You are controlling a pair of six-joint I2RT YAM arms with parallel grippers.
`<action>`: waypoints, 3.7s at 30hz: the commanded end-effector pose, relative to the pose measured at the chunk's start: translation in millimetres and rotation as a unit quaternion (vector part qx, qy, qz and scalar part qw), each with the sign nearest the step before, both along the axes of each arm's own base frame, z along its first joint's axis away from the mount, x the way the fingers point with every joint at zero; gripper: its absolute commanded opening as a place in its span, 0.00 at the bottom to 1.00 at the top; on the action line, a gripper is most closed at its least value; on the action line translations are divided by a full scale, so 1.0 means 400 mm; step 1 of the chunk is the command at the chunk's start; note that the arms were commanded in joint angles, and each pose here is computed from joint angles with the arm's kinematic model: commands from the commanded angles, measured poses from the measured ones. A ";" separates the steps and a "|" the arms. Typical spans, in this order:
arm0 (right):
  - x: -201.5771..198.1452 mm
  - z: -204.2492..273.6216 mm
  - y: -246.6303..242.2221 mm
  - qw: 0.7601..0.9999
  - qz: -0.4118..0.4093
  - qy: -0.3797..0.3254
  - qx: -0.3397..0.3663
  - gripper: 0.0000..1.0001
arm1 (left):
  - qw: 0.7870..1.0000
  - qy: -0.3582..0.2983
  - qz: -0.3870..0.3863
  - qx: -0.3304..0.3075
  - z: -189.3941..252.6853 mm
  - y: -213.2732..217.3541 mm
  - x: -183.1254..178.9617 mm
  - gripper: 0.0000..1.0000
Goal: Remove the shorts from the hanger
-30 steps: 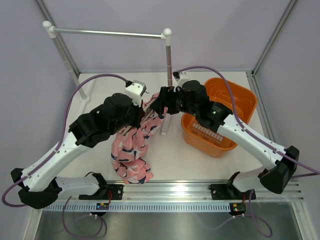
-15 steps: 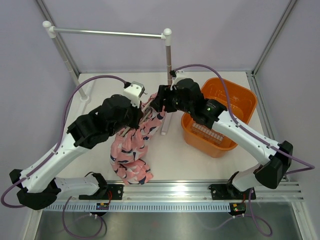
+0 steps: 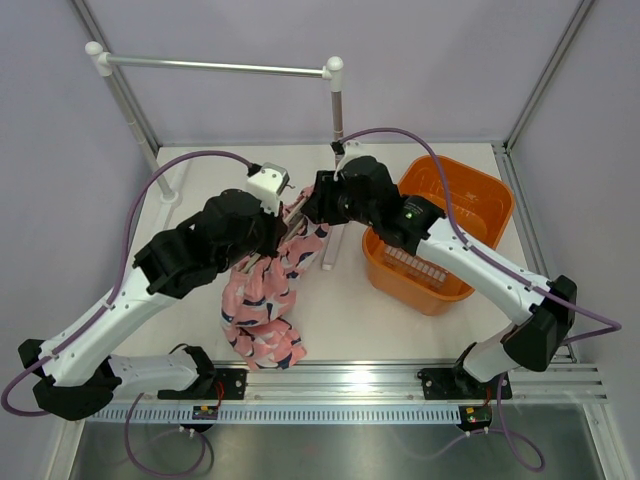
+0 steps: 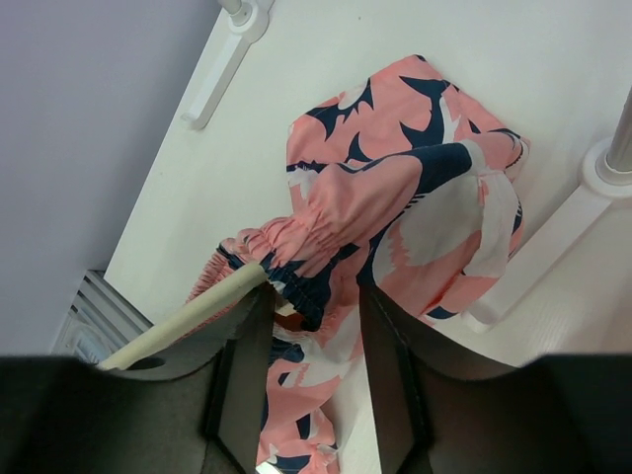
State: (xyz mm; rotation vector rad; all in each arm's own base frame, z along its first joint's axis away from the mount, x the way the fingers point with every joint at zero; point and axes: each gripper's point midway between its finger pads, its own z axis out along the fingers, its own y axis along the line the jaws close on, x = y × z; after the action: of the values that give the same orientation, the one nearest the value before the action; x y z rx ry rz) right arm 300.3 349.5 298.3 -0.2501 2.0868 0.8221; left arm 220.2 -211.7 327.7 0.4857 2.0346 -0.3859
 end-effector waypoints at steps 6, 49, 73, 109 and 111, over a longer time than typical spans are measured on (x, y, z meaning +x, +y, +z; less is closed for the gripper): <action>0.054 0.073 0.008 0.999 -0.038 -0.039 -0.005 0.32 | 0.998 -0.019 -0.031 -0.054 0.054 -0.040 -0.015 0.00; 0.013 0.015 -0.028 0.996 -0.065 -0.028 -0.059 0.00 | 0.979 -0.113 -0.009 -0.171 0.135 0.025 -0.051 0.00; -0.129 0.088 0.050 0.997 -0.006 -0.069 -0.029 0.00 | 0.928 -0.192 0.021 -0.320 0.269 0.048 -0.047 0.00; -0.267 0.098 0.123 0.992 0.092 -0.064 -0.055 0.00 | 0.926 -0.254 0.091 -0.265 0.310 0.041 0.058 0.00; -0.290 0.109 0.121 0.991 0.097 -0.070 -0.056 0.00 | 0.922 -0.267 0.109 -0.259 0.339 0.035 0.083 0.00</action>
State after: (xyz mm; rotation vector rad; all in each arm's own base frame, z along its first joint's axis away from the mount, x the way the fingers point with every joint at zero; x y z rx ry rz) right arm 197.2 397.2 309.6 -0.5544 2.0739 0.7290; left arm 242.1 -213.7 393.2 0.1672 1.5496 -0.5723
